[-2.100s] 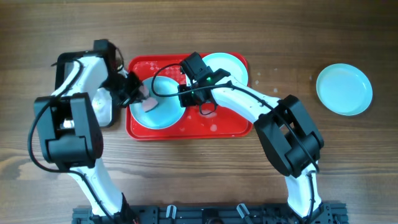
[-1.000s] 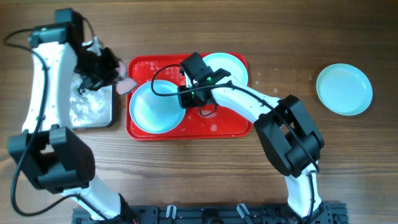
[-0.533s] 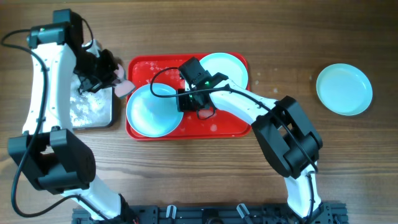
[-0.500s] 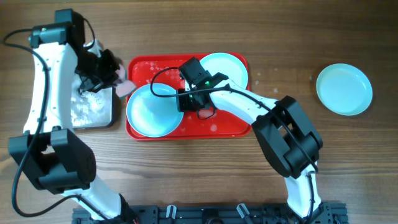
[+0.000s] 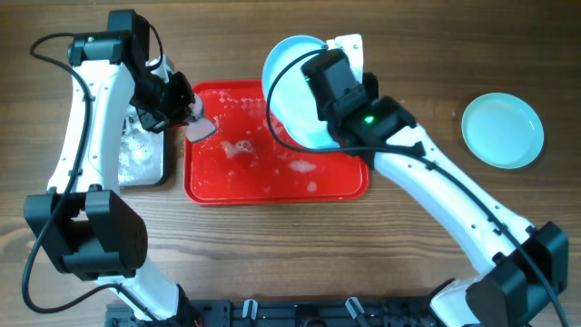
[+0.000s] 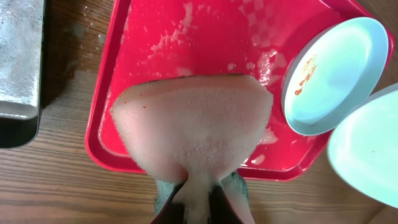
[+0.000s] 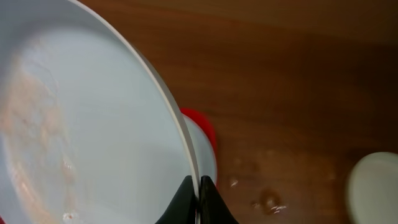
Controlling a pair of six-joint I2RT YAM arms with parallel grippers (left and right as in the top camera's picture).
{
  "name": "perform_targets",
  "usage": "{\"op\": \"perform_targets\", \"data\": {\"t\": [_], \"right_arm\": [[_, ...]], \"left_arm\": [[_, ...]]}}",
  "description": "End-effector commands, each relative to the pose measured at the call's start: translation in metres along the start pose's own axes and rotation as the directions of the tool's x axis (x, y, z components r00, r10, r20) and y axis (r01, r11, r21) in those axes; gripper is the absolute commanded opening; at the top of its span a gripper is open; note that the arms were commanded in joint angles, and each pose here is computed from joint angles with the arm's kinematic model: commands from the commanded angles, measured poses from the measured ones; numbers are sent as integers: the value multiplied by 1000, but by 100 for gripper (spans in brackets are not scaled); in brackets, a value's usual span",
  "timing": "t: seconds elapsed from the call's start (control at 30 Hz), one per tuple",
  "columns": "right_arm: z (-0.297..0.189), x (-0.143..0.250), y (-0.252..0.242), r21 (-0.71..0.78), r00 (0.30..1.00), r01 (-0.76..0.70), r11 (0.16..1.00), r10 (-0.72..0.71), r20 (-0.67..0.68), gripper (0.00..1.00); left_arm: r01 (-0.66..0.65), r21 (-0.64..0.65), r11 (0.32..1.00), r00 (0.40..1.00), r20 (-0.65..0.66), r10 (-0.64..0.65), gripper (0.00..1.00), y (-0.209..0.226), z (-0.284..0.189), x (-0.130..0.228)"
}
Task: Clean dirty plates on tray and stack at the side
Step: 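Lift the cleaned plate with the right gripper and tilt it over the tray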
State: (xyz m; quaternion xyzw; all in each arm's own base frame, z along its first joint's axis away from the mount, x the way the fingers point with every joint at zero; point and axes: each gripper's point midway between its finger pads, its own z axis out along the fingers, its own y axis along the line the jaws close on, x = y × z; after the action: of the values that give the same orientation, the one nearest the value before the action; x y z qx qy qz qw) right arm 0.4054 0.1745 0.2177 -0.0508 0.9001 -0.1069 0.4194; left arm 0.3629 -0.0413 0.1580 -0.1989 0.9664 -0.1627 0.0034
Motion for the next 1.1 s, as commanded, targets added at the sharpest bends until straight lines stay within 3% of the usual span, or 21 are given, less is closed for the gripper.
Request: {"op": "perform_targets", "data": {"t": [0.0,0.13,0.37,1.07], "right_arm": [[-21,-18,-7,193,986,103,976,-126,107,4],[-43,-18,19,277,955,201,940,-251,156,4],[-40,4,47,471,891,342,813,-440,114,4],[-51,14,76,425,871,371,825,-469,149,4]], "left_arm": [[16,-15,1000,1000,-22,-17,4,3,11,-3],[17,-30,999,998,-59,-19,4,5,33,-5],[40,-66,997,997,-69,-44,4,15,54,-4],[35,-67,997,997,-68,-40,4,14,55,-4]]}}
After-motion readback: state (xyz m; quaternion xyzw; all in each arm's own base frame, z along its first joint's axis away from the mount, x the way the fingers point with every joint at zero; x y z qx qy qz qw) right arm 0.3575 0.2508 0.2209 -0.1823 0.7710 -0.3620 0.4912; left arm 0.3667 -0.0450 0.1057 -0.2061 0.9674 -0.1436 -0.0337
